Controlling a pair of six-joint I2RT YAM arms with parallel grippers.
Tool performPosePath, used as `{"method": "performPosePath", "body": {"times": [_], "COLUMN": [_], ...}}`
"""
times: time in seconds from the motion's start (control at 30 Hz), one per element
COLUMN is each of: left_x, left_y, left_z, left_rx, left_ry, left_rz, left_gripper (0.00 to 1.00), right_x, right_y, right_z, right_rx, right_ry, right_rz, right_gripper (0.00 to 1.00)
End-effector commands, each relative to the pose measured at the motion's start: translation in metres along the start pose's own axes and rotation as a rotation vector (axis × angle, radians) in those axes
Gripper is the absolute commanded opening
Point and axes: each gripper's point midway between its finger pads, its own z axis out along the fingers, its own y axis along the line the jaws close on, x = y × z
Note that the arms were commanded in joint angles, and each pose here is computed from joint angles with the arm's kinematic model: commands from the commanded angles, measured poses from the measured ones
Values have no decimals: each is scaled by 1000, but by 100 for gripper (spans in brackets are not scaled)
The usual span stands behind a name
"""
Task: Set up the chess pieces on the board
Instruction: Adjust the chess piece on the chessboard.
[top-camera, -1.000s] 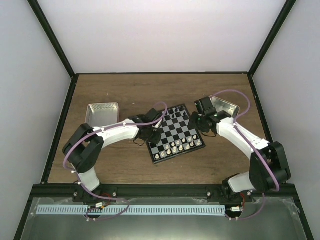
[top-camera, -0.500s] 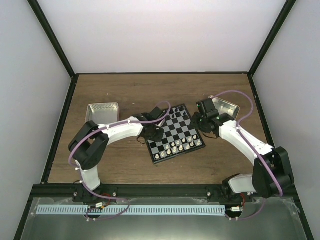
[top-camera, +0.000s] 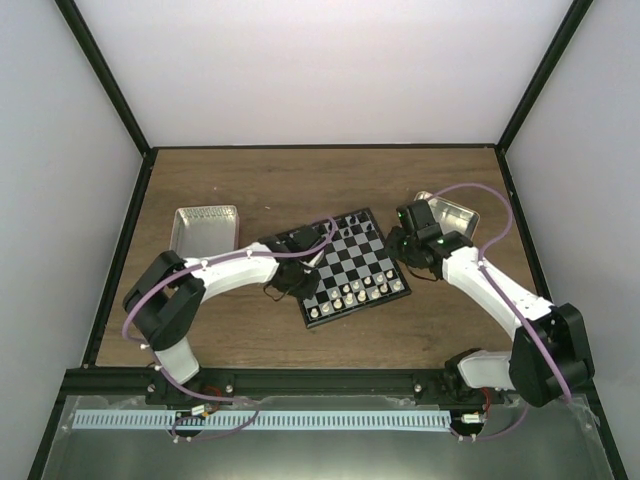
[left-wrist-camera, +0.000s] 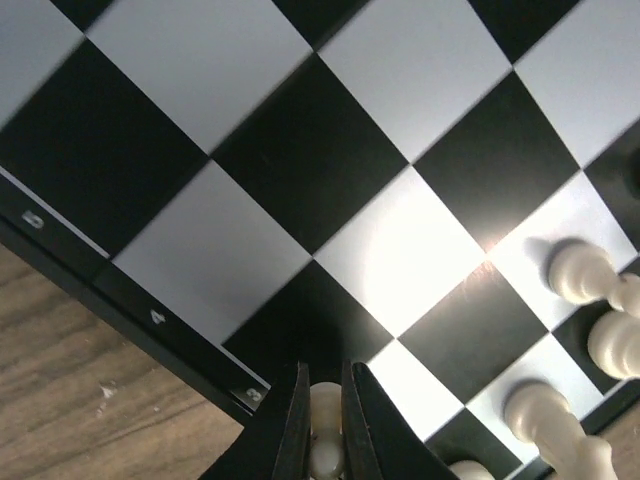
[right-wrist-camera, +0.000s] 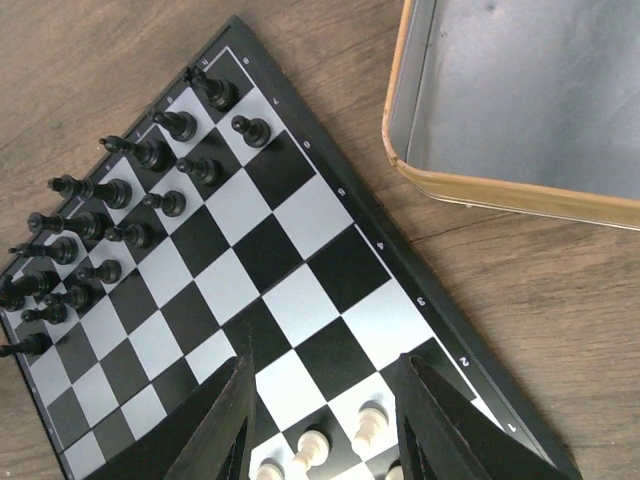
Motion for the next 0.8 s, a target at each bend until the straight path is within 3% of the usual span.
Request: {"method": "performPosePath", "body": {"times": [0.0, 0.47, 0.77], "left_x": [13, 12, 2], "left_y": [-11, -21, -25], "left_z": [-4, -1, -15], "left_rx": [48, 69, 82], "left_ry": [23, 11, -30], "left_rz": [18, 30, 35], "left_gripper": [10, 14, 25], "right_x": [-6, -2, -19], "right_y": [-5, -9, -5], "right_z": [-6, -6, -15], "right_rx": [11, 15, 17], "right_ry": [-37, -32, -96], "right_rz": [16, 26, 29], "right_gripper": [40, 40, 42]}}
